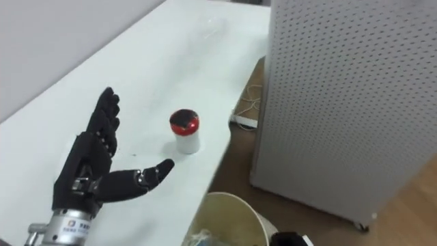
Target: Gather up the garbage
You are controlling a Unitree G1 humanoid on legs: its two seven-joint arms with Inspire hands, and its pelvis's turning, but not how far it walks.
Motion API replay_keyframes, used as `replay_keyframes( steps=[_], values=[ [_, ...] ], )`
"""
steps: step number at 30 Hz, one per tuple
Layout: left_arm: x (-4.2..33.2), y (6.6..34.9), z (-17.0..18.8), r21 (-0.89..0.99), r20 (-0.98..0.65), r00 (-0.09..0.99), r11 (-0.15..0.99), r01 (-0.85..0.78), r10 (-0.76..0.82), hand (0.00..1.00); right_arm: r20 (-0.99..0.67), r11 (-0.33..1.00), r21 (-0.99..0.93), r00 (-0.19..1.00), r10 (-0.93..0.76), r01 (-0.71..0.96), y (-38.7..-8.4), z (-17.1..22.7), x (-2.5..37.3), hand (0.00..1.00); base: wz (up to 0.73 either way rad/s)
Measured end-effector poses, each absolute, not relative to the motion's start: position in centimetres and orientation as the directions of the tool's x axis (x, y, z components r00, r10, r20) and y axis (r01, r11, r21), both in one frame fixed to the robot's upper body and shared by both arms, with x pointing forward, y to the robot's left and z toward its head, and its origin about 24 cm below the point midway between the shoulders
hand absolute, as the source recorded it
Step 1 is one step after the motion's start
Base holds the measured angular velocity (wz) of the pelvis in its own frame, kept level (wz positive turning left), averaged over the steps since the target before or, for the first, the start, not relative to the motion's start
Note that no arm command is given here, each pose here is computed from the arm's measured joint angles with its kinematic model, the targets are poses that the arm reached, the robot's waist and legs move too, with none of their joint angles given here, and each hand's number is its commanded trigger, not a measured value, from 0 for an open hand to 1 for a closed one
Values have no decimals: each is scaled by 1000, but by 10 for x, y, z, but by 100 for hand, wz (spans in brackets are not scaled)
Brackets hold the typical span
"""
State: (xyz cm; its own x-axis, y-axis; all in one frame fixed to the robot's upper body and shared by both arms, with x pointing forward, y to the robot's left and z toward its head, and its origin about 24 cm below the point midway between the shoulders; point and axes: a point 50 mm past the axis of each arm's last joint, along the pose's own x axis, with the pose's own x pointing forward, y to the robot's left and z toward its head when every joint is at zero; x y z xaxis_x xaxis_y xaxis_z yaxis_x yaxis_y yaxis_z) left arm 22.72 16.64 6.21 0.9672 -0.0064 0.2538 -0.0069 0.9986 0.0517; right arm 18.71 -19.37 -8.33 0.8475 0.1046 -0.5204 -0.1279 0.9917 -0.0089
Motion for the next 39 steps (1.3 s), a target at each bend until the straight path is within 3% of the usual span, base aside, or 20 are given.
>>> replay_keyframes(
  steps=[21,39],
  values=[
    [220,173,50,65,202,979,997,-30,16,0,-511,963,13,826,237,-268,-190,-80,187,100,4],
    [218,163,43,66,174,984,998,24,-36,0,-495,967,42,836,237,-250,-177,-81,188,100,0]
  ],
)
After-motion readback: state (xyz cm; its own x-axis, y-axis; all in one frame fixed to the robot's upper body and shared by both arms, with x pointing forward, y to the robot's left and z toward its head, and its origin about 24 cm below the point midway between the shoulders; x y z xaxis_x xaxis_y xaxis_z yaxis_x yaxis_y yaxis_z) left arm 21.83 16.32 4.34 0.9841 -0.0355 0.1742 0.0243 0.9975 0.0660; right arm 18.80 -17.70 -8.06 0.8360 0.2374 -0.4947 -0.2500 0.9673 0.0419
